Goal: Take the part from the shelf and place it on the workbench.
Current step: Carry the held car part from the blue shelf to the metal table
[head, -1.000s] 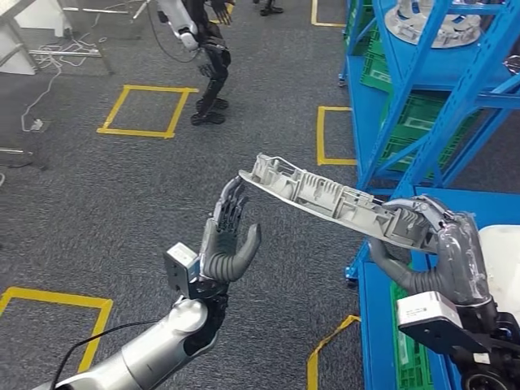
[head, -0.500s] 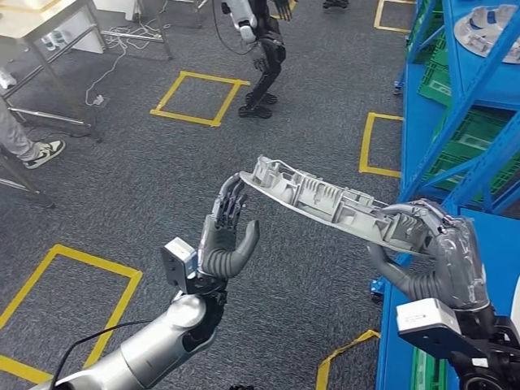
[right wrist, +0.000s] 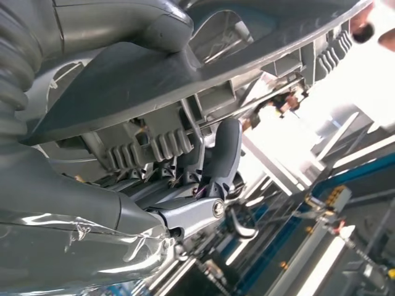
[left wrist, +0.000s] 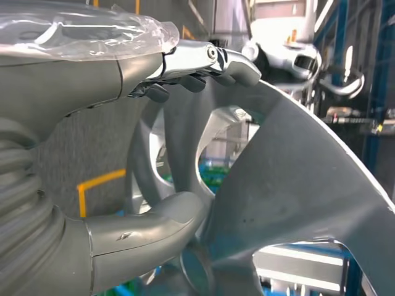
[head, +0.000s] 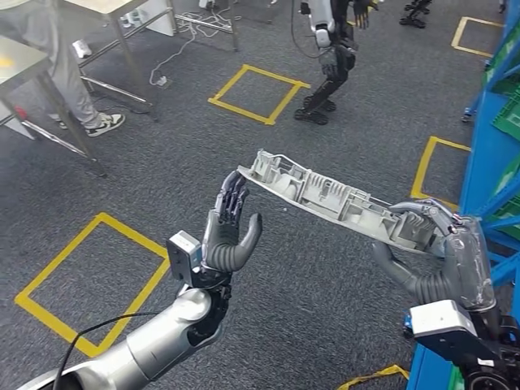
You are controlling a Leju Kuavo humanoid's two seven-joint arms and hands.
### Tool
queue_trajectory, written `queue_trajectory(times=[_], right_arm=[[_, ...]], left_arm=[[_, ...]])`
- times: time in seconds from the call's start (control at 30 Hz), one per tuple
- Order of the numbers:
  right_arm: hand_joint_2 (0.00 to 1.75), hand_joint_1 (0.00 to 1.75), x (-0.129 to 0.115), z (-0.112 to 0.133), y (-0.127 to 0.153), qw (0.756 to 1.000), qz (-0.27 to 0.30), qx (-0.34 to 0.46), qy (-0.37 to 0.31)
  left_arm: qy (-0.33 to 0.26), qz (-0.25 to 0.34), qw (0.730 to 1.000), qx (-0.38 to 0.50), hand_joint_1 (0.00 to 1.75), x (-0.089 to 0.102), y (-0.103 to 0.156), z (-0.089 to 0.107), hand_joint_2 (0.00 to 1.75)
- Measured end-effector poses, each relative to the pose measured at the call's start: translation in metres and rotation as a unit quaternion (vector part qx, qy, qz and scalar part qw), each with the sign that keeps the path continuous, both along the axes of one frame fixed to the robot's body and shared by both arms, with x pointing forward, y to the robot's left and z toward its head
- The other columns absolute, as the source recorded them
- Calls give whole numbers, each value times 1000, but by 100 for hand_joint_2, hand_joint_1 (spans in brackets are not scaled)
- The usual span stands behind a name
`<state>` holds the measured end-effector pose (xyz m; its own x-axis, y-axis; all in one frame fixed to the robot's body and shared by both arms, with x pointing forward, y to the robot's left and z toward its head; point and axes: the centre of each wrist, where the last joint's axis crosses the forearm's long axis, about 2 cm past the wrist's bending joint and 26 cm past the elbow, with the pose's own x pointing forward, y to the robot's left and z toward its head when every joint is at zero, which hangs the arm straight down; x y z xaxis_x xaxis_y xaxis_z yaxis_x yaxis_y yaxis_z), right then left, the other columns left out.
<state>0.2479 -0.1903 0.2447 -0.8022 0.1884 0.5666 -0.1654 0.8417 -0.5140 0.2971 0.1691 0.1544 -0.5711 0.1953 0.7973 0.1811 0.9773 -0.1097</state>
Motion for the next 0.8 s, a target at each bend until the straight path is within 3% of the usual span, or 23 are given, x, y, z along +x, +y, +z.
queue_trajectory(times=[0.8], right_arm=[[175,175,7,-2,-1,1000,-1,-9,-1]], left_arm=[[-5,7,1000,8,0,8,2,-1,175]])
